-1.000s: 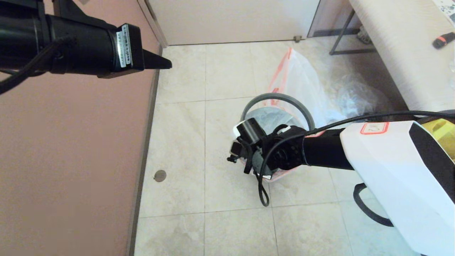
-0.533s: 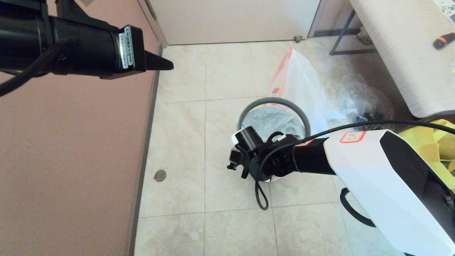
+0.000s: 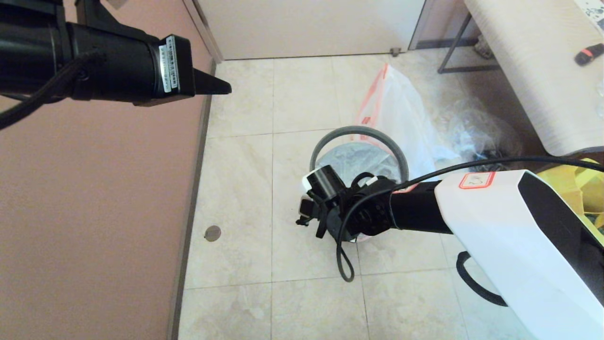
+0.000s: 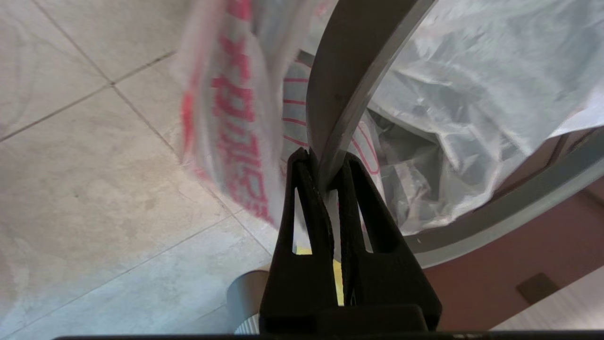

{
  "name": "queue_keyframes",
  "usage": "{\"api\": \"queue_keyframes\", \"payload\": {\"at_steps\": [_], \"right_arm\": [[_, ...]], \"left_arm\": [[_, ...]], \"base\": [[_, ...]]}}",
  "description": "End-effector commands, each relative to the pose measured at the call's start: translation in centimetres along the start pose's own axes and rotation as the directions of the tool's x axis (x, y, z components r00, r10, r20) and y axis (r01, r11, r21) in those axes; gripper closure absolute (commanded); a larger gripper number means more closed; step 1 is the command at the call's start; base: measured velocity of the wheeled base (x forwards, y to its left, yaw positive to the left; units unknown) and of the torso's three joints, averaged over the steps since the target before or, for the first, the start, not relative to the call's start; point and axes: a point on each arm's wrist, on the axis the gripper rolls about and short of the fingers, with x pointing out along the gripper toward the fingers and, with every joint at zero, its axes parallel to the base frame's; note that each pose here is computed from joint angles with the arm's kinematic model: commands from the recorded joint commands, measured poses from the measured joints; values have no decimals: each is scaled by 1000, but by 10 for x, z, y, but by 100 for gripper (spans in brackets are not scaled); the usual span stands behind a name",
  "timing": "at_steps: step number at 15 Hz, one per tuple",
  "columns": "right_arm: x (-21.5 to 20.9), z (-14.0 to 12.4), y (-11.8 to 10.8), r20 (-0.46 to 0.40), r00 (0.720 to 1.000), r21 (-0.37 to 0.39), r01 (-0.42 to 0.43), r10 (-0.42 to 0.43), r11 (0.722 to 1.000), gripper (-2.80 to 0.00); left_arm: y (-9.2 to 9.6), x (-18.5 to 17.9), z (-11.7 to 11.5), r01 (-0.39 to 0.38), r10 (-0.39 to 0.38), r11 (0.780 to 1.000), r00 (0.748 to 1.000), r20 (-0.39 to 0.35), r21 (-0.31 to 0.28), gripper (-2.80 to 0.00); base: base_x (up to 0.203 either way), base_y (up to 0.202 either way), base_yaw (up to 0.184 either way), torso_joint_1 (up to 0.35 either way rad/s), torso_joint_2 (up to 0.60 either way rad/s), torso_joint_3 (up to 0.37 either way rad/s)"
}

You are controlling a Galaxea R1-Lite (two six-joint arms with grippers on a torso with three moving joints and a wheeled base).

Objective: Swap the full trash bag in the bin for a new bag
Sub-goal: Place the trash can ring on the trash can

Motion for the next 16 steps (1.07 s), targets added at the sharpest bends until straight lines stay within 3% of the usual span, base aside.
{"api": "queue_keyframes", "payload": {"at_steps": [1,7,16], "right_arm": [[-12,2,-3,17,1000,-4,7,-7,1000,0],[-4,5,24,1,1000,-60,-29,29,998,0],[13,-2,24,-39,999,-85,-40,37,996,0]], "left_arm": [[0,0,0,1,-1,1000,1000,0,-1,0],[0,1,0,0,0,1000,1000,0,-1,0],[0,1,0,1,-1,1000,1000,1,-1,0]], "base": [[0,0,0,0,0,0],[0,0,0,0,0,0],[0,0,0,0,0,0]]}}
